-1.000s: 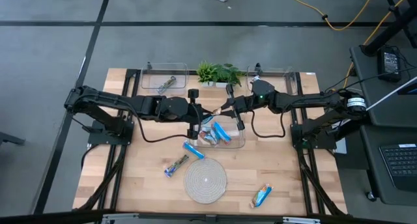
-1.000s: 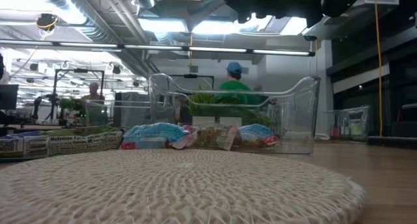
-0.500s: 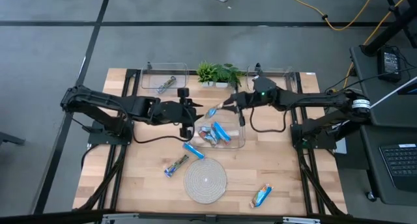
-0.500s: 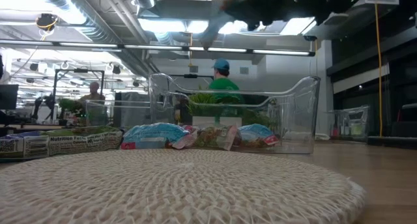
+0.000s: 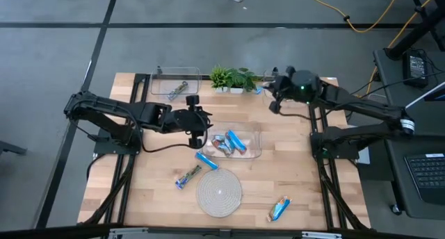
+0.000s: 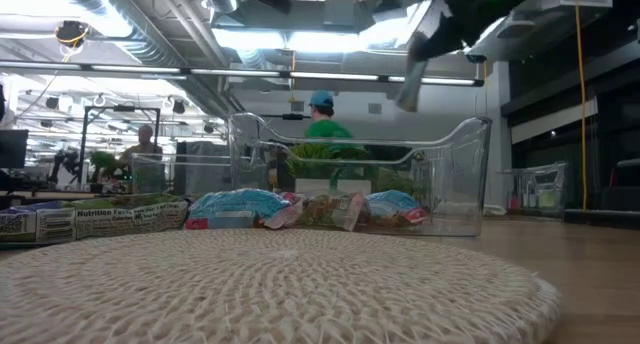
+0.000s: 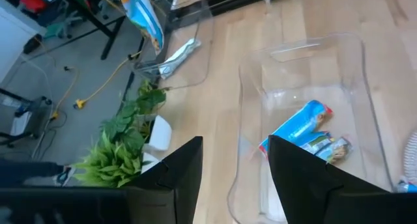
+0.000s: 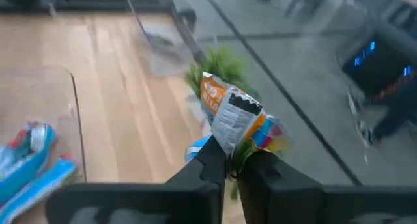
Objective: Pick and place Granola Bars by type
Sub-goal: Put the left orange granola bar into the right transparent bin
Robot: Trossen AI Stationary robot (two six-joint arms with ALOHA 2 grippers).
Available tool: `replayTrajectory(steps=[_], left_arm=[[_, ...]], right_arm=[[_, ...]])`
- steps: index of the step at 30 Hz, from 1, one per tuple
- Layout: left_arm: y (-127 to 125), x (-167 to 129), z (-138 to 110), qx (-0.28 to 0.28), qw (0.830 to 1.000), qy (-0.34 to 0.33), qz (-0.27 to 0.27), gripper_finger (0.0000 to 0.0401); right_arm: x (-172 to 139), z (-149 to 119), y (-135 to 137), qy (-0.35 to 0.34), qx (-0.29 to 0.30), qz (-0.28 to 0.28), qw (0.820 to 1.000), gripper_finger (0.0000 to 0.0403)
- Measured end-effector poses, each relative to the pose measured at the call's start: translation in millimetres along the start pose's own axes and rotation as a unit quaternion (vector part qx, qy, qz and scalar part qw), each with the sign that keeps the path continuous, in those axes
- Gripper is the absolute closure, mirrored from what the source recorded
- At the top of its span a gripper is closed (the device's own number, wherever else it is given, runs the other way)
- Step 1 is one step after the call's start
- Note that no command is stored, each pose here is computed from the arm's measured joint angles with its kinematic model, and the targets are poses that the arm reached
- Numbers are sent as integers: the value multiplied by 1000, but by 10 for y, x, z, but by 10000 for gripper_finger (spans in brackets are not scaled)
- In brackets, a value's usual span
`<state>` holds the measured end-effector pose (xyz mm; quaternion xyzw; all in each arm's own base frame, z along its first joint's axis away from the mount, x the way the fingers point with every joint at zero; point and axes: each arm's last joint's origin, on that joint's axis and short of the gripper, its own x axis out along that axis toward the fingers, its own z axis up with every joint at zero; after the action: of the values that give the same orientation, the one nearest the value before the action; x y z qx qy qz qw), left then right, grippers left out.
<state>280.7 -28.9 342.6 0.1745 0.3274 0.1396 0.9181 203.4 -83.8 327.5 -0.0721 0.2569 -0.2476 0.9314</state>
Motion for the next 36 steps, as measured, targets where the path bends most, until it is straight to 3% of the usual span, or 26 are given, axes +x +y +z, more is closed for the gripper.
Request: replayTrajectory(steps=[10,17,36], left_arm=[[-9,1,0,2,1000,-2,-15,238],[-10,1,0,-1,1000,-2,-15,239],[-21,-1,2,-10,1000,-3,-29,241]], right_arm=[[-89,-150,-309,117,43,-91,988,382],[0,-349,-553,203,75,-158,963,371],[643,-813,-798,369,91,-166,910,381]])
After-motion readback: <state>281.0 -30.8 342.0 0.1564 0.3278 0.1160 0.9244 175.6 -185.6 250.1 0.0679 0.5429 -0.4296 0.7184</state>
